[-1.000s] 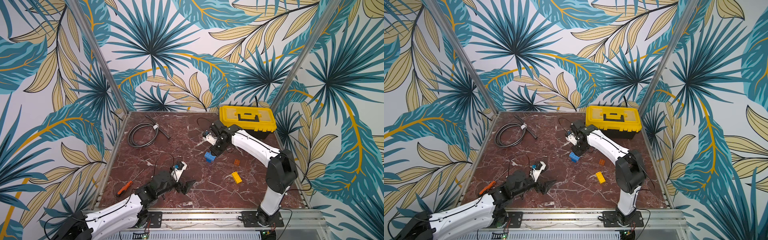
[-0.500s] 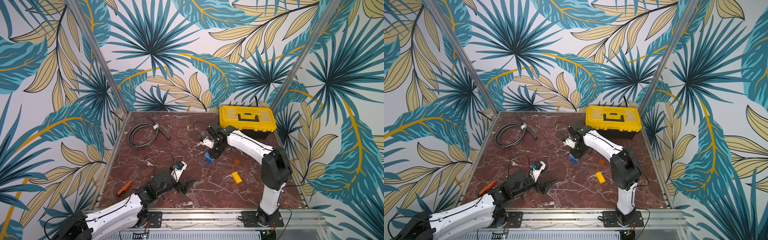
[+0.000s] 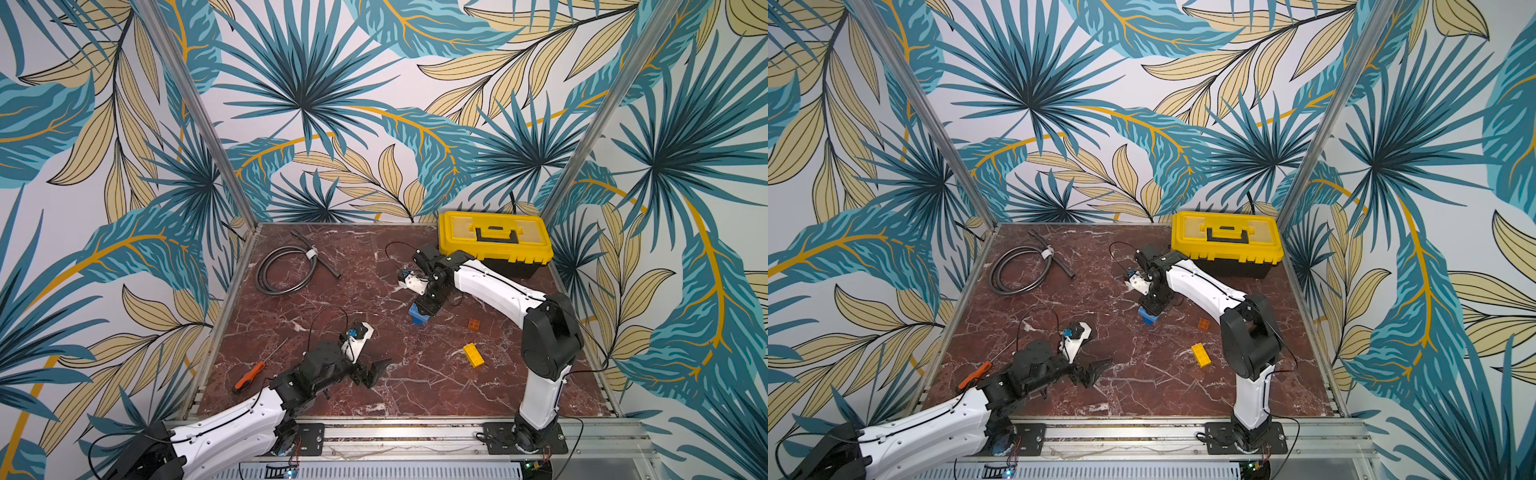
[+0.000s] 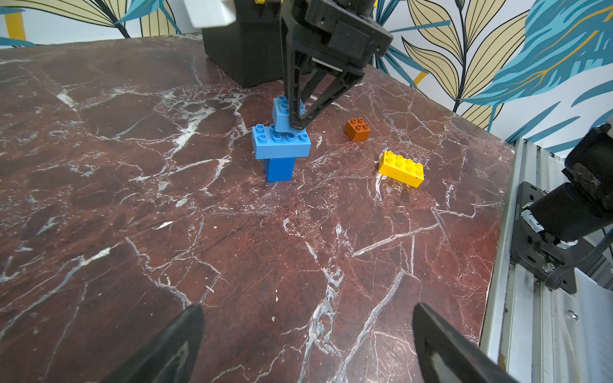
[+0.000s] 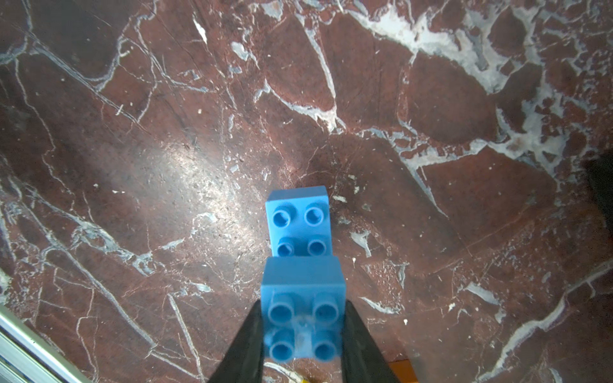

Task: Assemble the letter f with lego
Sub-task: Assemble the lego brick with the lego brick.

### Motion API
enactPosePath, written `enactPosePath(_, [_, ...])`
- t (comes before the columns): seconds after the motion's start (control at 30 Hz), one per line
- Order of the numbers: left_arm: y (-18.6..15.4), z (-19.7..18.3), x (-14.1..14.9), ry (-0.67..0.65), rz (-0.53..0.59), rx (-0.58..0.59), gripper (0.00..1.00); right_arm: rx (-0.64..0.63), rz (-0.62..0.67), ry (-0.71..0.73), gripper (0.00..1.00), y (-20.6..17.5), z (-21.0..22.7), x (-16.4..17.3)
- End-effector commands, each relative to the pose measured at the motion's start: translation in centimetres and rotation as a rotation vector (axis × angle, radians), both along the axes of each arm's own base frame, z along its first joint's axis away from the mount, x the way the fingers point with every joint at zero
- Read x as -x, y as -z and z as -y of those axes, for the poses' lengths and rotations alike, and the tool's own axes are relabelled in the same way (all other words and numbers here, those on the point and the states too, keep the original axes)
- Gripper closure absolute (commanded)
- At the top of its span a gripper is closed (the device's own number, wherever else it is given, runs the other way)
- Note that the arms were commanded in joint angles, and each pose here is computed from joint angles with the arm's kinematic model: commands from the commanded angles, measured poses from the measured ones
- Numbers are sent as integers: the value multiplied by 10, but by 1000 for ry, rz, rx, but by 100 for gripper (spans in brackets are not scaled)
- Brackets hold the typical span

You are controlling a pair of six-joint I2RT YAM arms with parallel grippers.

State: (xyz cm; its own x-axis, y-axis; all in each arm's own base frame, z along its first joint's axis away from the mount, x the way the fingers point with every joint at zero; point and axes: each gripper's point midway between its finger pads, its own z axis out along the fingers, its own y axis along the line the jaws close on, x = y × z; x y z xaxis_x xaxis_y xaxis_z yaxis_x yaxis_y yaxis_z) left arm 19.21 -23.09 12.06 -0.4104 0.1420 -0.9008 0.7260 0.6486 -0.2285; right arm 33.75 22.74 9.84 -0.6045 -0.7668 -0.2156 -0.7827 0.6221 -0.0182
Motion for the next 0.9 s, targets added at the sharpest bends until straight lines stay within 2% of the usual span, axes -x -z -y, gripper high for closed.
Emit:
enactPosePath(0.0, [0, 0, 0, -1, 7, 2, 1, 10, -12, -24, 72, 8, -4, -1])
enactPosePath(0.87, [3, 1, -1, -1, -2, -9, 1, 60, -65, -33, 73, 25, 2, 6])
